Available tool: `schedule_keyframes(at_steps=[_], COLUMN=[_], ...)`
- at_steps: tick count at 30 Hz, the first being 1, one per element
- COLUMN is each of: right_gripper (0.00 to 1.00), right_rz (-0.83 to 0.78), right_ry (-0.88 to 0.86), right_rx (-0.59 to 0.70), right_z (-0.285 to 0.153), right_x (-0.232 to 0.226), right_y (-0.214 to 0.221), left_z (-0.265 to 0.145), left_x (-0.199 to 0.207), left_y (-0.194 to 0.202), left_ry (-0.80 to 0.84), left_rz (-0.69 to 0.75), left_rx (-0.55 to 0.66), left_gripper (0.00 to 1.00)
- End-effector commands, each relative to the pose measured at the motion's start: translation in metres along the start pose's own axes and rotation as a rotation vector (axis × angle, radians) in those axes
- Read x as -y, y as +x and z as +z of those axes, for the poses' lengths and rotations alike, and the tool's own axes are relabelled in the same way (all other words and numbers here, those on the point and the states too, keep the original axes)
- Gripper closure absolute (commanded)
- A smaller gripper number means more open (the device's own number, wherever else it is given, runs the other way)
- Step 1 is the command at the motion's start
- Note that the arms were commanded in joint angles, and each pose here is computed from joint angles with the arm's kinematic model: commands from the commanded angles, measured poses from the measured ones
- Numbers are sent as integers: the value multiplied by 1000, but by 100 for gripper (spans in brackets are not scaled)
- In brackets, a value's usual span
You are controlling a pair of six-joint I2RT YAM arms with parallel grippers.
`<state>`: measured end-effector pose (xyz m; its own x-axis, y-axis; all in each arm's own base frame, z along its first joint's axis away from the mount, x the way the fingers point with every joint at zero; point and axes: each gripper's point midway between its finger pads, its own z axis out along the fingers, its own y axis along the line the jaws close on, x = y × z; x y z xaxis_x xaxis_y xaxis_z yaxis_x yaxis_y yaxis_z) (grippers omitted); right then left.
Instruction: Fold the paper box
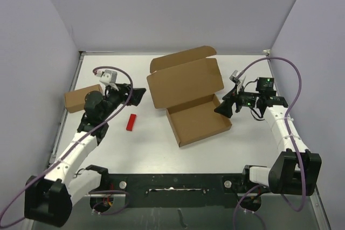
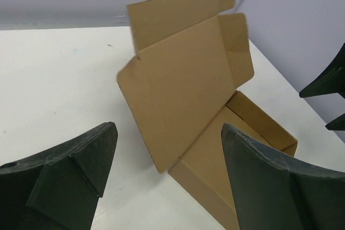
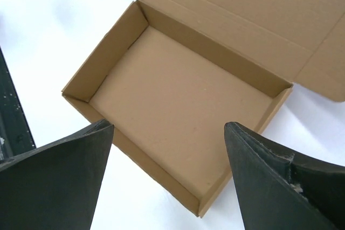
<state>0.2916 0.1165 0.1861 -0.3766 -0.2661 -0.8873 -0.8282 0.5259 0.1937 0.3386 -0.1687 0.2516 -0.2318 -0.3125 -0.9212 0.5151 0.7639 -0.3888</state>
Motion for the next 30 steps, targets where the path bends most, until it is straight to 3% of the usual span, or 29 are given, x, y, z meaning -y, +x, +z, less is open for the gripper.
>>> schedule_keyframes(at_steps=[1, 5, 10, 19, 30], right_gripper=[14, 14, 14, 14, 14], right_rz=[9, 34, 33, 46, 64], right_ry=[-72, -88, -68, -44, -35], right_rx=[76, 80, 74, 82, 80], right_z=[2, 3, 3, -1, -1], right_x=[-11, -12, -9, -5, -1], right_y=[-13, -12, -10, -9, -6], left_z=[-34, -52, -61, -69, -71], left_x=[-16, -21, -44, -73, -107], left_y=[28, 42, 70, 96, 163], left_ry=[-99, -143, -251, -380, -523], left_rz=[-116, -102, -57, -30, 11], left_rx=[-97, -194, -445, -697, -1024], left_gripper=[23, 26, 28, 46, 46])
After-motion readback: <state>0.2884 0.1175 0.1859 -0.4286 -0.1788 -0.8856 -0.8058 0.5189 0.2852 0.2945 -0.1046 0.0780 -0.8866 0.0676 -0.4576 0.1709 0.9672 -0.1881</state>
